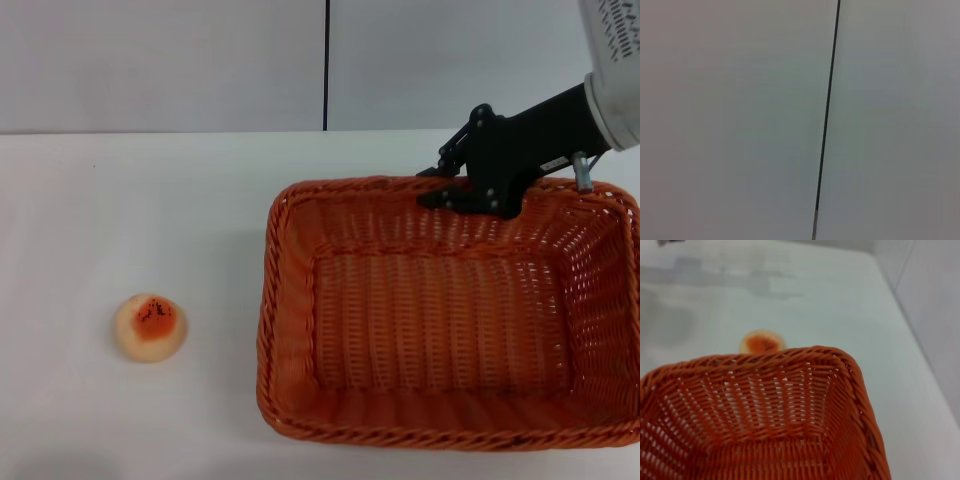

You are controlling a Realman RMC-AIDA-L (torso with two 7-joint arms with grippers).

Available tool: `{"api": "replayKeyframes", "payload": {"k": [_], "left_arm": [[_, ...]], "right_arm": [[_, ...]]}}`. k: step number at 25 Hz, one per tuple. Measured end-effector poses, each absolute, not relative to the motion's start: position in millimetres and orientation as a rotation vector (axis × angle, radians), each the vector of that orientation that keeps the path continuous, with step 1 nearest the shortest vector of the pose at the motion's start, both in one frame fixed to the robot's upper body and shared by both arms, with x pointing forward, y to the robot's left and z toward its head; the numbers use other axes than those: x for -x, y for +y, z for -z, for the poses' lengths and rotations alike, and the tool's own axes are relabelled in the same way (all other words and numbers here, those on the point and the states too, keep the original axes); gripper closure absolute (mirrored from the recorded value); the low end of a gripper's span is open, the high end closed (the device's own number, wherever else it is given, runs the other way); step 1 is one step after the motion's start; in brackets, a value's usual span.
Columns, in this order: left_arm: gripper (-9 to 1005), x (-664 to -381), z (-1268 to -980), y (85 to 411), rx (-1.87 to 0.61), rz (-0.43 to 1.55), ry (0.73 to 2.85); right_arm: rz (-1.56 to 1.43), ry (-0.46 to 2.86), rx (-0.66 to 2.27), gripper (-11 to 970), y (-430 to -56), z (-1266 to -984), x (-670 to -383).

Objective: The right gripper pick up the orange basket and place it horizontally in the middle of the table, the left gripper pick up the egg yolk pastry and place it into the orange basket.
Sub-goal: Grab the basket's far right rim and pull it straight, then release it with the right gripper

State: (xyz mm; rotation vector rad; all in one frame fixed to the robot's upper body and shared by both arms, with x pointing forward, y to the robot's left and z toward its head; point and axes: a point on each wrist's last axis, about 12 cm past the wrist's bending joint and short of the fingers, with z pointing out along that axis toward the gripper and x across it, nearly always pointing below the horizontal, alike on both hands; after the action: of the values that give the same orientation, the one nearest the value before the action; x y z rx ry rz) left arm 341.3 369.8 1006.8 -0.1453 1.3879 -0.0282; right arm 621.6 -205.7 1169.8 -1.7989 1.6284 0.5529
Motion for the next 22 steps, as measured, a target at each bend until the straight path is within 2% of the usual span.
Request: {"api": "replayKeyframes", "payload": {"k": [19,22], "left_arm": [[324,-340.8,-1005.5,368.7,0.151,0.032,1.396],[327,-341.3,-1005.0,368.7,0.151,0.033,1.401]], "right_arm": [[-0.486,1.632,1.713,741,-198.4,-1149.0,-619.0],[-0.486,1.626,1.732,628,-196.2,-1147.8,-617.7]]}}
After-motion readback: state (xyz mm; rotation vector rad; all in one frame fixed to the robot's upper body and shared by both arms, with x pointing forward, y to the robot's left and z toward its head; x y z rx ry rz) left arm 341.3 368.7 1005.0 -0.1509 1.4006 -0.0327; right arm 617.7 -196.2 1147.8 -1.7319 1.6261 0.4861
